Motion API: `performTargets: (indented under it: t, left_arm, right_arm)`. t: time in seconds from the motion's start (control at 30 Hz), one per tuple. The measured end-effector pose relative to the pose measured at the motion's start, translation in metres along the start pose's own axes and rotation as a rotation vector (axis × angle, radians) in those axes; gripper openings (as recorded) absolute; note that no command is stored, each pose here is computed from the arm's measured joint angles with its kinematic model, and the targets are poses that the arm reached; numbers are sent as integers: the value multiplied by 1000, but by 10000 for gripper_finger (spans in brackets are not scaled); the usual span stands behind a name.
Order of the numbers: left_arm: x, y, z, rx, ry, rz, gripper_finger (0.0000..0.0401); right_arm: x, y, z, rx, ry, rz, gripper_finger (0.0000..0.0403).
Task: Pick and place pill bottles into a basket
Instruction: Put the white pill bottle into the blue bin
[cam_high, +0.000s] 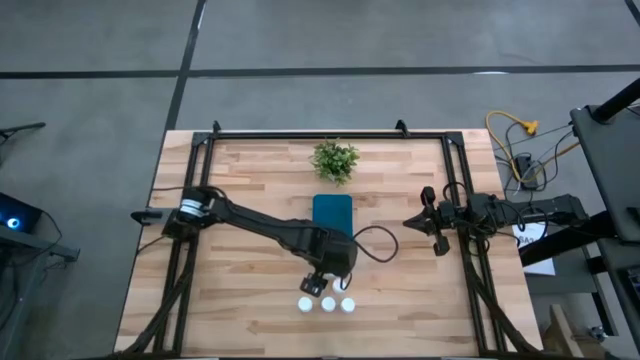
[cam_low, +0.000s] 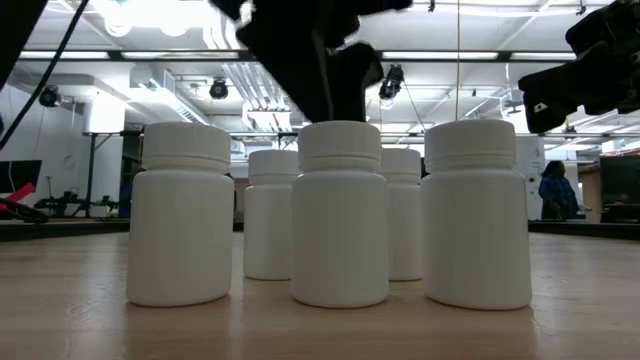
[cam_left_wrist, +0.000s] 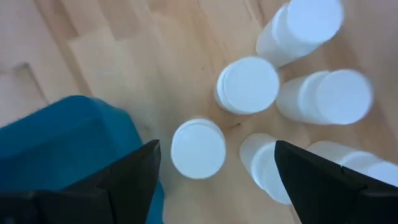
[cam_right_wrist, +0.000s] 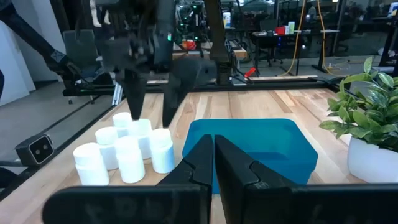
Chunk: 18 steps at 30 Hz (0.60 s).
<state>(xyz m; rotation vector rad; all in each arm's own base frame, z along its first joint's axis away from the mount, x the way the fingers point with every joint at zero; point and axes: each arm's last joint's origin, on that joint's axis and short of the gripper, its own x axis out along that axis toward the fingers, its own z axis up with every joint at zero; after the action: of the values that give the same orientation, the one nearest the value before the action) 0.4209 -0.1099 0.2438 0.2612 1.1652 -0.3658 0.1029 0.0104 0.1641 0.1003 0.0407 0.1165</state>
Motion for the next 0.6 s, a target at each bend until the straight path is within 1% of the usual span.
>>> performTargets:
  t: [0.1,0.37,0.47,0.6]
  left_arm:
    - [7,0,1,0,10,-2,296]
    - [7,1,1,-1,12,10,296]
    - [7,2,0,-1,15,31,296]
    - [13,2,-1,-2,31,34,296]
  right_arm:
    - [0,0,0,1,0,0,8]
    - [0,0,0,1,1,2,8]
    - [0,0,0,3,1,2,8]
    - [0,0,0,3,2,2,8]
